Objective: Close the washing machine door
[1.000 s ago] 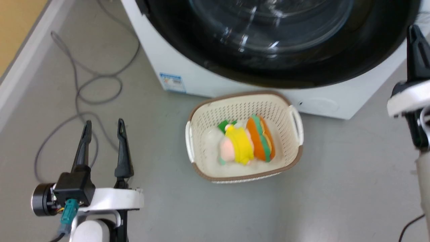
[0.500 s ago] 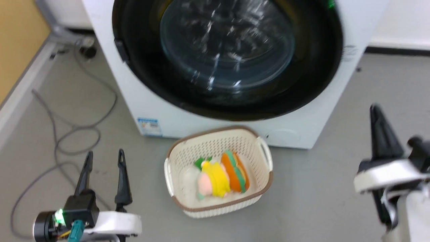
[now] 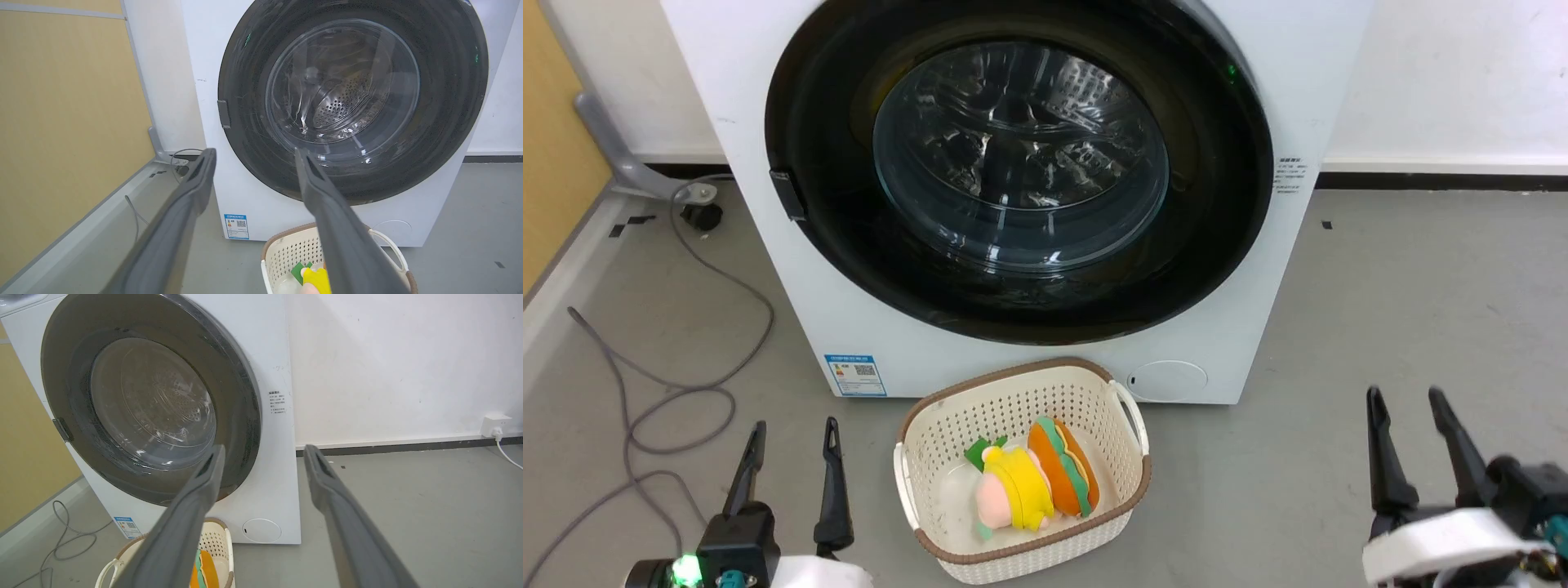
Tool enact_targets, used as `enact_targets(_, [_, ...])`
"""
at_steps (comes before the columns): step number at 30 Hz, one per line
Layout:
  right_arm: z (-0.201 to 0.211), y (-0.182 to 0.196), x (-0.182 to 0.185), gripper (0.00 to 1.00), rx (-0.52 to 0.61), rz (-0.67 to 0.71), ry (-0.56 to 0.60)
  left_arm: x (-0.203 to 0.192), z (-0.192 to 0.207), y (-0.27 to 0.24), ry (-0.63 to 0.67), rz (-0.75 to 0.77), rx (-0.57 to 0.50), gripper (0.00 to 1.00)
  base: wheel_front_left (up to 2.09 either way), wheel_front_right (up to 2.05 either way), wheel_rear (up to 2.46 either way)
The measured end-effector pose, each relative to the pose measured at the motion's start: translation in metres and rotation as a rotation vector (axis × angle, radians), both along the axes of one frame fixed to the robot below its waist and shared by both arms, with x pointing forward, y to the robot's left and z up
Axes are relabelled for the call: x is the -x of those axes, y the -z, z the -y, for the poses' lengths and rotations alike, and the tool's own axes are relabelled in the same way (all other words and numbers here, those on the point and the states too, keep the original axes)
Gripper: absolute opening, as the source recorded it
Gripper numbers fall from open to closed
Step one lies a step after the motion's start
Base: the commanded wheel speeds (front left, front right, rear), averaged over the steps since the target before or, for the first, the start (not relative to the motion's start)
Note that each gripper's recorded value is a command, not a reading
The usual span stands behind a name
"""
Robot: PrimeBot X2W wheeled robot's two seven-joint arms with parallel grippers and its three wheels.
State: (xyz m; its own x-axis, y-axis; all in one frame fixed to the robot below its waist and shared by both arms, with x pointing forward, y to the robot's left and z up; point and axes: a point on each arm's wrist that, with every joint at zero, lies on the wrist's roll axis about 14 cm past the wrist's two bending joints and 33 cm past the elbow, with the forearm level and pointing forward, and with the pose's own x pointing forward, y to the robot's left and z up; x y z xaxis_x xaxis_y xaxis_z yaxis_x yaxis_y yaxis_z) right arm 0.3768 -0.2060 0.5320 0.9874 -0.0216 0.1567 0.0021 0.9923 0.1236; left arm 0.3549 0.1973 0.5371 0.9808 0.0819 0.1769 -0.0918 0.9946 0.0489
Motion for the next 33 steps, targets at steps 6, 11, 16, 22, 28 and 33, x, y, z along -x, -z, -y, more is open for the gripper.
enact_targets(6, [0.002,0.011,0.013,1.0,-0.032,-0.026,0.006,0.004,0.002,0.004,0.009,-0.013,0.0,1.0,0.0,0.0,0.0])
enact_targets(11, [0.002,0.011,0.013,0.0,-0.032,-0.027,0.007,0.005,0.004,0.005,0.011,-0.016,0.002,0.0,0.0,0.0,0.0])
enact_targets(16, [0.001,0.012,0.013,0.0,-0.028,-0.035,0.002,0.004,0.004,0.007,0.012,-0.026,0.003,0.0,0.0,0.0,0.0])
enact_targets(22, [-0.002,0.011,0.012,0.0,-0.021,-0.041,-0.006,0.004,0.004,0.008,0.012,-0.037,0.004,0.0,0.0,0.0,0.0])
enact_targets(28, [-0.005,0.011,0.011,0.0,-0.004,-0.048,-0.016,0.003,0.005,0.01,0.016,-0.052,0.005,0.0,0.0,0.0,0.0])
enact_targets(33, [-0.006,0.01,0.01,0.0,0.003,-0.051,-0.022,0.003,0.006,0.011,0.021,-0.058,0.006,0.0,0.0,0.0,0.0])
